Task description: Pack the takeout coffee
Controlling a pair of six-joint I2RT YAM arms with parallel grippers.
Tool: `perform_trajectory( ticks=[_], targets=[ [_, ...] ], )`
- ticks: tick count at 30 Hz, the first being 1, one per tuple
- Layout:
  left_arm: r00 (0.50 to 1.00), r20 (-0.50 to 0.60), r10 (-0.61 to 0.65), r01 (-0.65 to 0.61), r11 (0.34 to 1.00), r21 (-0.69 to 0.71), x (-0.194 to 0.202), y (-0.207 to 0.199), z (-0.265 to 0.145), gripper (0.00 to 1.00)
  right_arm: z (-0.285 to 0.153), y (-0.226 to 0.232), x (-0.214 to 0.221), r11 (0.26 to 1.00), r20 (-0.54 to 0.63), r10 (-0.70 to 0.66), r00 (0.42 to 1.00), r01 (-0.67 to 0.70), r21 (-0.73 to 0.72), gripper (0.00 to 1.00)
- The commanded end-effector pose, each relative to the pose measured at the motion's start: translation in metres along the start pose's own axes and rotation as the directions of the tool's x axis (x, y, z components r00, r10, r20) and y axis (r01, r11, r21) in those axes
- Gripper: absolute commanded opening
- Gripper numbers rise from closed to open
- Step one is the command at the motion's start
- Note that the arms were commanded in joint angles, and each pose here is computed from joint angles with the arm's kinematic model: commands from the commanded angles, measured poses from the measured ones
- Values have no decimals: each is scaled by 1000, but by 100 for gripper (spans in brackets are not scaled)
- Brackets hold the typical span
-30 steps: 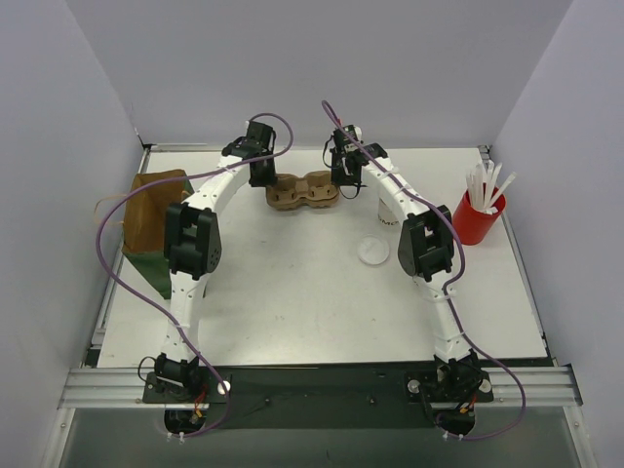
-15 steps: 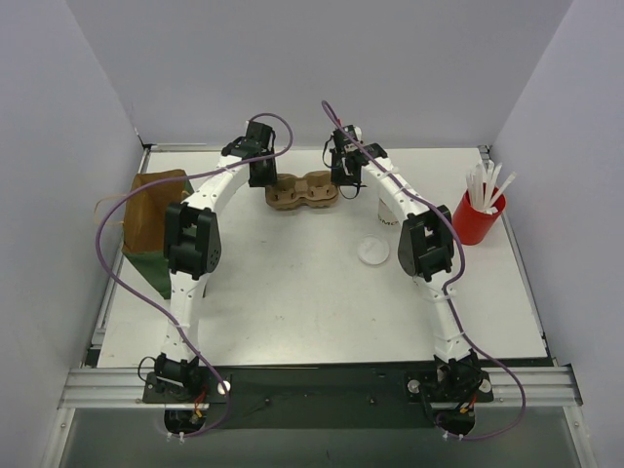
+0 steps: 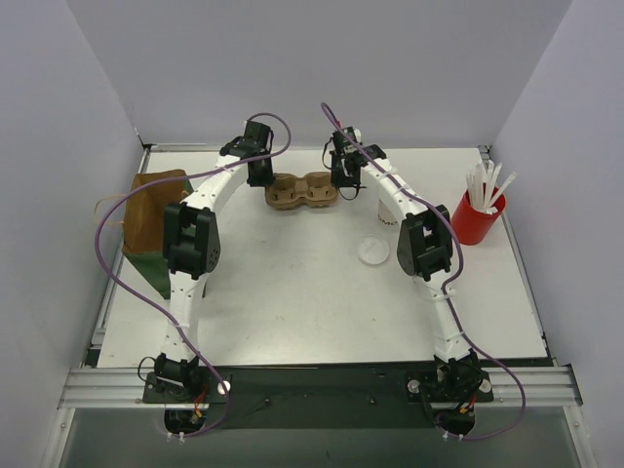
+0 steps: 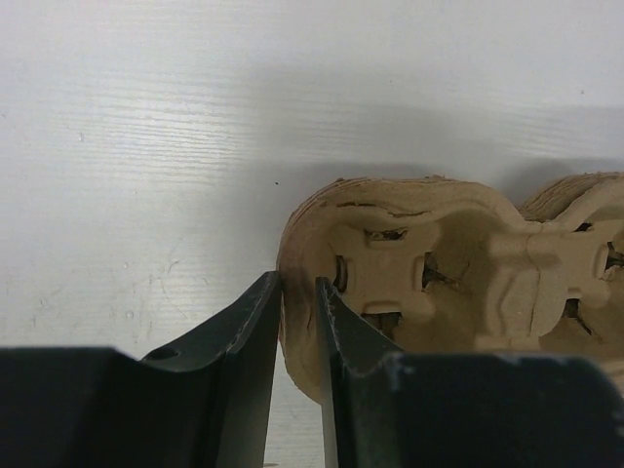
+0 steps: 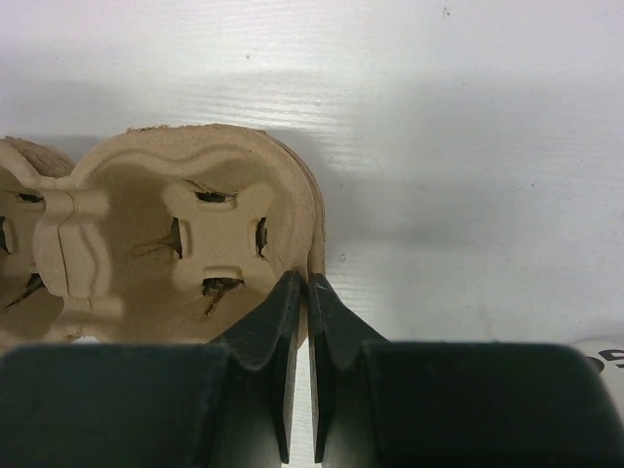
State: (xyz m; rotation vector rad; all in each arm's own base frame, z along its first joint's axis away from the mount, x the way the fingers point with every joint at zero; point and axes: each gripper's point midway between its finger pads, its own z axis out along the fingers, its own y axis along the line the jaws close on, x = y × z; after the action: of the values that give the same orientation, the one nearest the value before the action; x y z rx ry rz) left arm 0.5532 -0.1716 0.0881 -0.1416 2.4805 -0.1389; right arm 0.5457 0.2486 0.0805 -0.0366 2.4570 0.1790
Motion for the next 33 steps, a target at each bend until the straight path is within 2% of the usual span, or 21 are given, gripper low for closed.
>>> perform_trajectory(
  ticks=[1,8,19,28,31,32,33],
  targets=[
    [1000,24,-6,6,1000,29,-8,-6,-4,29,1,1,1,1000,-3,1,1000,-1,4,2],
    [999,41,-3,1,999,41,-15,-8,-9,17,-2,1,-1,1000,3,2,1000,-2,4,2],
    [998,67,1,-6,998,67,-25,-14,-21,5,-25,6,-24,1000,68,6,998,-5,-11,1],
    [997,75,7,-13,997,77,-30,-16,-30,2,-30,8,-27,1000,77,4,997,-2,-18,0],
    [998,68,9,-14,997,74,-27,-15,-28,1,-28,7,-25,1000,72,1,997,0,-13,6],
    [998,66,10,-15,997,75,-27,-16,-27,4,-27,7,-25,1000,74,-2,997,3,-13,16],
    [998,63,9,-14,997,74,-26,-15,-26,10,-26,6,-25,1000,74,-2,997,3,-12,21]
  ],
)
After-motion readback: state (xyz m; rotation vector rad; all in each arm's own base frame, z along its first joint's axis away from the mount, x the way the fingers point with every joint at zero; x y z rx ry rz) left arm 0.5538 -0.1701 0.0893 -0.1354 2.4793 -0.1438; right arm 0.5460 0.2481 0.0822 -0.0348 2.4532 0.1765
